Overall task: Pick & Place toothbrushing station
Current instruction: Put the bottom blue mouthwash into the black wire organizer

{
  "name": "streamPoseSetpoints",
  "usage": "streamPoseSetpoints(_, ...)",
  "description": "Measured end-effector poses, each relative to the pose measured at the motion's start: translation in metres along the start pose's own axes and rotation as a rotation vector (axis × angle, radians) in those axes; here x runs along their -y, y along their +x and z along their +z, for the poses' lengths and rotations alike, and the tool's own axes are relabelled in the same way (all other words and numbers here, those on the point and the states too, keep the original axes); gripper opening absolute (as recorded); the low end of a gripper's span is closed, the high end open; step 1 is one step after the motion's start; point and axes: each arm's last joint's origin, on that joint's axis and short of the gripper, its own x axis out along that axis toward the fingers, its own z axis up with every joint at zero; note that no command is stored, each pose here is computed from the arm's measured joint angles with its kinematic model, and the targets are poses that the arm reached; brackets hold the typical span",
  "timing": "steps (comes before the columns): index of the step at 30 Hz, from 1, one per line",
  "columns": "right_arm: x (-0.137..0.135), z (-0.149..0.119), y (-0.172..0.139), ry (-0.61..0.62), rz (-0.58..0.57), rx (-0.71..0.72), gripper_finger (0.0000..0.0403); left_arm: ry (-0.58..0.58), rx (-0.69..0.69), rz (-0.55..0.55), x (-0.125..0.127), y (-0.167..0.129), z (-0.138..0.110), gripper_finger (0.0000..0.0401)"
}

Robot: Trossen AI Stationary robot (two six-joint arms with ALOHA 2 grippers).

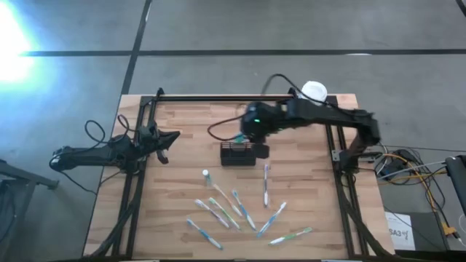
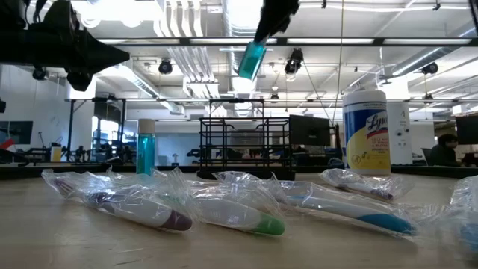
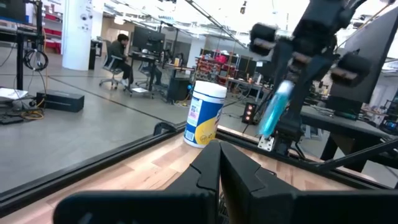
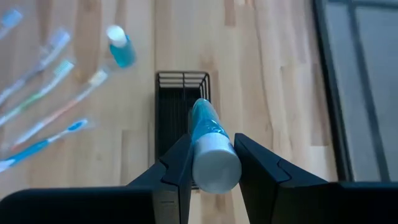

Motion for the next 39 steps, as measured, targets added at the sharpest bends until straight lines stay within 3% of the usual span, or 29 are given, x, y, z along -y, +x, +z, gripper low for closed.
streamPoseSetpoints(8, -0.001, 0.019, 0.040, -0.010, 0.067, -0.119, 0.0091, 0.002, -0.001, 0.000, 0.000, 0.000, 0.000, 0.0012)
streamPoseSetpoints(25, -0.013, 0.015, 0.056, 0.042, 0.078, -0.232, 0.0091, 0.004, -0.004, 0.001, 0.000, 0.000, 0.000, 0.0012)
streamPoseSetpoints(39, -0.015, 0.014, 0.067, 0.039, 0.075, -0.213, 0.0091, 0.010, -0.008, 0.001, 0.000, 0.000, -0.001, 0.0012)
